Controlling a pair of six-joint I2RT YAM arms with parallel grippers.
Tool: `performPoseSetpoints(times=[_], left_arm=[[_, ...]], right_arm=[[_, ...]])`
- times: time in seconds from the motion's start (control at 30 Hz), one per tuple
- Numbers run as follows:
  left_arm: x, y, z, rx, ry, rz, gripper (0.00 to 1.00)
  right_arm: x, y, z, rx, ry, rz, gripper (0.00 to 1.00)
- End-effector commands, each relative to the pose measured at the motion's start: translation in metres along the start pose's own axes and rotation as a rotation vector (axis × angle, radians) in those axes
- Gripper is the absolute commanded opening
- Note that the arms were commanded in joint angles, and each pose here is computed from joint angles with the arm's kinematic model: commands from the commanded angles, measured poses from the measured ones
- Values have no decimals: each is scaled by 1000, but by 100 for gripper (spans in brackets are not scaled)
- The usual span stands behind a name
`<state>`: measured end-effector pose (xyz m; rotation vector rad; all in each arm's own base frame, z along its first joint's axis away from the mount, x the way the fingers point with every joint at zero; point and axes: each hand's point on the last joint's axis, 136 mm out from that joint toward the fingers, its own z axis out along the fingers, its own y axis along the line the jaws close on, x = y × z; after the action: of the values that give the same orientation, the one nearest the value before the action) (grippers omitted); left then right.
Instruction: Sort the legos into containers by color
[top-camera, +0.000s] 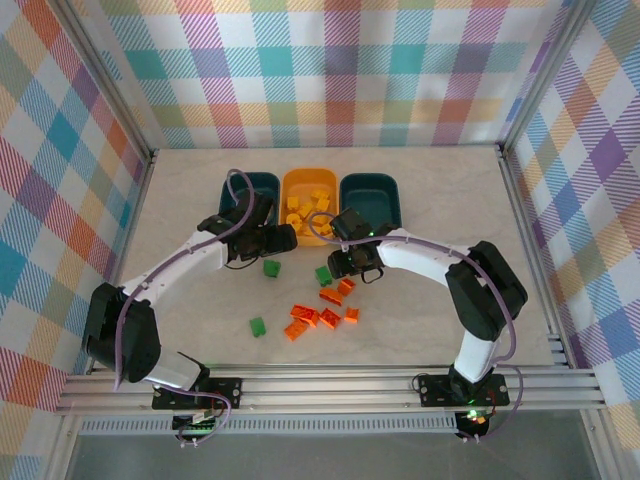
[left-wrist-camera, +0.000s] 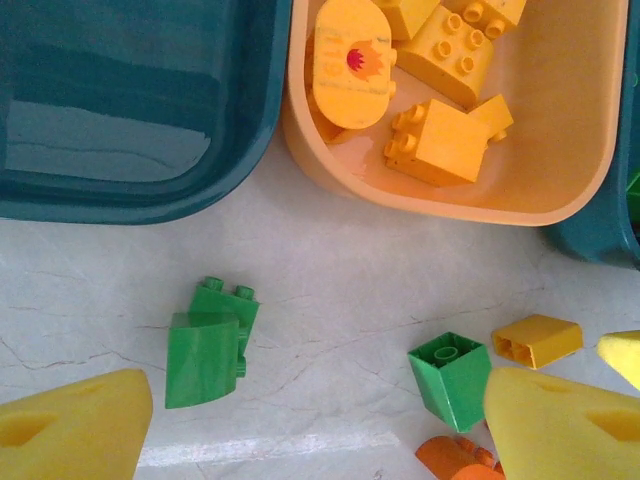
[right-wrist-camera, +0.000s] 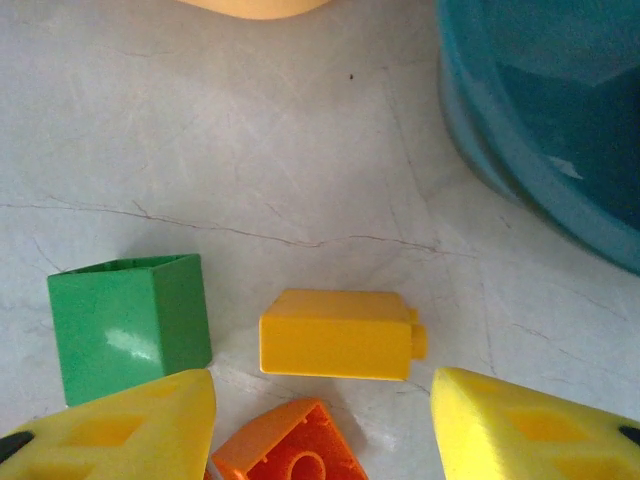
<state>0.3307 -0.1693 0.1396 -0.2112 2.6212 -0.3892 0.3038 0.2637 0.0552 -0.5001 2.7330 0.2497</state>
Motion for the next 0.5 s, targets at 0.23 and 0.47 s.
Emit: performPoseSetpoints(times=[0.23,0.47], left_arm=[[6,11,-16,-10,-35,-13,86],[18,22,-16,-33,-21,-21,86]], right_arm=[[-9,-5,18,18,26,9,62],[-8,-2,26,5,30,14,52]])
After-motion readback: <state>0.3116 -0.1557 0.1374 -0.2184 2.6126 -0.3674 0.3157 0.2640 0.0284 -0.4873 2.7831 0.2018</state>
